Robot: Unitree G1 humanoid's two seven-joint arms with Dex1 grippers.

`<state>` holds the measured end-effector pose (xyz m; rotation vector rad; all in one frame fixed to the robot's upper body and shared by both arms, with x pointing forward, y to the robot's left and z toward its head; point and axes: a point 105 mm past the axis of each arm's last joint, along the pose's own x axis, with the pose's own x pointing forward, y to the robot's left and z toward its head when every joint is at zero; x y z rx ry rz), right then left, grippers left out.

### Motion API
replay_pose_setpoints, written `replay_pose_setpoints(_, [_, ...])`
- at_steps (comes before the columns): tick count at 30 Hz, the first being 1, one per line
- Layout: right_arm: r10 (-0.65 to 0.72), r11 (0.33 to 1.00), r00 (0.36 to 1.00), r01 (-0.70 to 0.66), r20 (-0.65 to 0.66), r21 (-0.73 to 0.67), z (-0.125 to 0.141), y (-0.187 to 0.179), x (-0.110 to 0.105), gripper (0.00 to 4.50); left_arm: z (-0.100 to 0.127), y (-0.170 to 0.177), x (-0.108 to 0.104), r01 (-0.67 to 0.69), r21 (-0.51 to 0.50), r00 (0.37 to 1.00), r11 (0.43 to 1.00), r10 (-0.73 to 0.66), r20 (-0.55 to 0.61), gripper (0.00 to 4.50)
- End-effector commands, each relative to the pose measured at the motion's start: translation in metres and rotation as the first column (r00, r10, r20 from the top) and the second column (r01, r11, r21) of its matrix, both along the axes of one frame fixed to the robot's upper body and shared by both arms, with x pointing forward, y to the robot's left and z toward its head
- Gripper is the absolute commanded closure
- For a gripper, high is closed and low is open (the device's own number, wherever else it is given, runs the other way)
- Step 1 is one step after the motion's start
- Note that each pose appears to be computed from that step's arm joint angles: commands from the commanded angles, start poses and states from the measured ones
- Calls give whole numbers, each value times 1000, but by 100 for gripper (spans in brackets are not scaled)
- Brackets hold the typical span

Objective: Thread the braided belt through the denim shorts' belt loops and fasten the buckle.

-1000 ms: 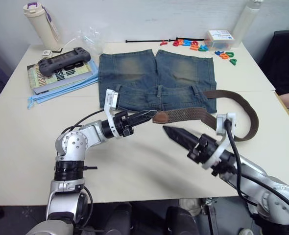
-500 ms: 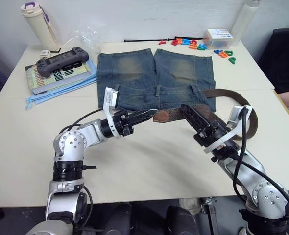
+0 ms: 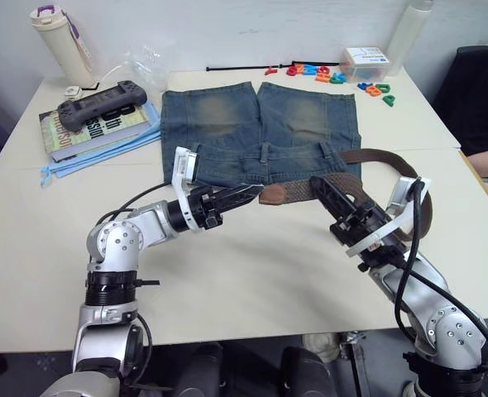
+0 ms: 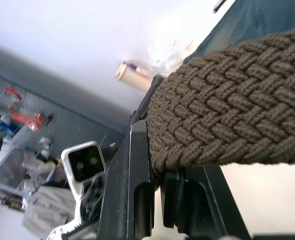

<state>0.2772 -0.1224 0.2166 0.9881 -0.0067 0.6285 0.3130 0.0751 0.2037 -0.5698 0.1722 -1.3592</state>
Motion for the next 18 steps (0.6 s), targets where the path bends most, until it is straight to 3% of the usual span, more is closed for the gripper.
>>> replay_pose_setpoints(1, [-54,998,998,54,30,16,8,-8,-2,450,-3,8,11,-33,118,989,992,16,144,192])
replay_pose_setpoints(3, [-82,997,996,81,23,15,7,-13,-1,450,-12,15,21,-68,217,975,974,19,223,131])
replay_pose_setpoints(4, [-96,995,995,96,19,11,6,-16,-1,450,-20,20,38,-153,296,949,943,57,309,99])
replay_pose_setpoints(6, [-114,993,993,114,12,0,5,-18,-1,450,-28,26,62,-274,389,897,880,87,433,99])
replay_pose_setpoints(10, [-130,991,991,130,13,-6,4,-20,-4,450,-28,24,106,-551,463,680,694,52,732,99])
replay_pose_setpoints(12, [-134,991,991,134,16,-7,4,-19,-5,450,-33,20,118,-617,486,619,619,0,785,99])
replay_pose_setpoints(15, [-139,990,990,139,29,-8,7,-19,-8,450,-50,19,129,-669,541,595,510,-69,801,99])
replay_pose_setpoints(18, [-148,989,988,148,38,-8,9,-19,-10,450,-59,14,135,-698,566,577,439,-123,807,99])
